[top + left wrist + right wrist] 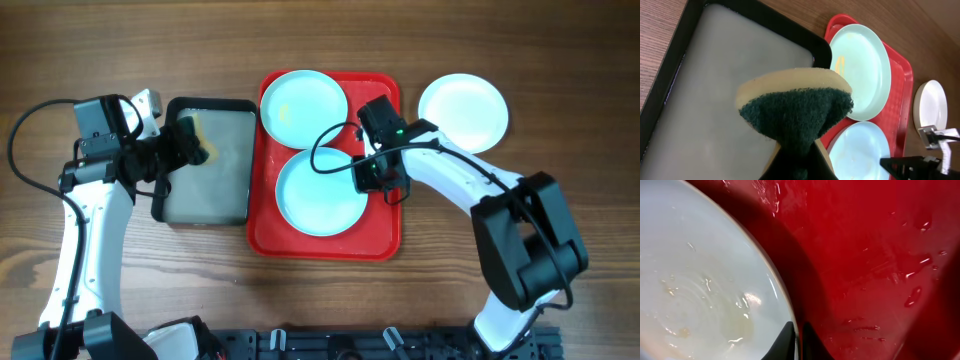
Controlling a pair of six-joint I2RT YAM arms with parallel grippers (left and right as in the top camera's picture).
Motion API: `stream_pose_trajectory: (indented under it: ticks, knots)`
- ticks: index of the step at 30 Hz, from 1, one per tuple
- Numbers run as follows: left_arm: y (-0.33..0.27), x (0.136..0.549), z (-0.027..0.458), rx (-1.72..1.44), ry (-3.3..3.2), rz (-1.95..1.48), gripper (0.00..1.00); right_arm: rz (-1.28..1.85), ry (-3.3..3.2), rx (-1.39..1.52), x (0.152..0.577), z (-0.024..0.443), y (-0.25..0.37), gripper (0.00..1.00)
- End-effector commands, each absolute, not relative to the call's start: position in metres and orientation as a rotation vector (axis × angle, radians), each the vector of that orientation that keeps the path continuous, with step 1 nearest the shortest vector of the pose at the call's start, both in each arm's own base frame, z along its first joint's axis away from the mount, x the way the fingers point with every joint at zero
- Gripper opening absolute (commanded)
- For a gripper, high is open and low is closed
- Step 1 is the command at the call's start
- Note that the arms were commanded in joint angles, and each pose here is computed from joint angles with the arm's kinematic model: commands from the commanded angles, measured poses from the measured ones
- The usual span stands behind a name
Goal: Clean dirty plates on tray and stack at the side
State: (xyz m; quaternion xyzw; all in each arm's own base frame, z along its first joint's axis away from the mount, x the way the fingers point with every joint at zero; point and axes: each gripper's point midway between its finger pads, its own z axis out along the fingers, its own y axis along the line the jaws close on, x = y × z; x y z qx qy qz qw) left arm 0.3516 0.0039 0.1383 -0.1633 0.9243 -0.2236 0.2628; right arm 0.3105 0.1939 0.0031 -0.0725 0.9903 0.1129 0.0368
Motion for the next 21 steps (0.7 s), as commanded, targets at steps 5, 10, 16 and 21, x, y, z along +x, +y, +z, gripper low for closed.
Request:
stream_pose_trajectory:
  ticks: [5, 10, 16, 21]
  knots:
    - [0.004, 0.357, 0.142, -0.334, 2.481, -0.587, 0.04, 0.342, 3.054, -0.224, 0.312, 0.008, 0.194, 0.04]
    - [0.005, 0.360, 0.144, -0.327, 2.466, -0.583, 0.04, 0.358, 3.012, -0.261, 0.328, 0.062, 0.203, 0.04]
    - [0.006, 0.362, 0.145, -0.281, 2.456, -0.565, 0.04, 0.423, 2.882, -0.239, 0.361, 0.115, 0.220, 0.04]
    - [0.006, 0.365, 0.147, -0.250, 2.443, -0.552, 0.04, 0.524, 2.688, -0.227, 0.397, 0.135, 0.248, 0.04]
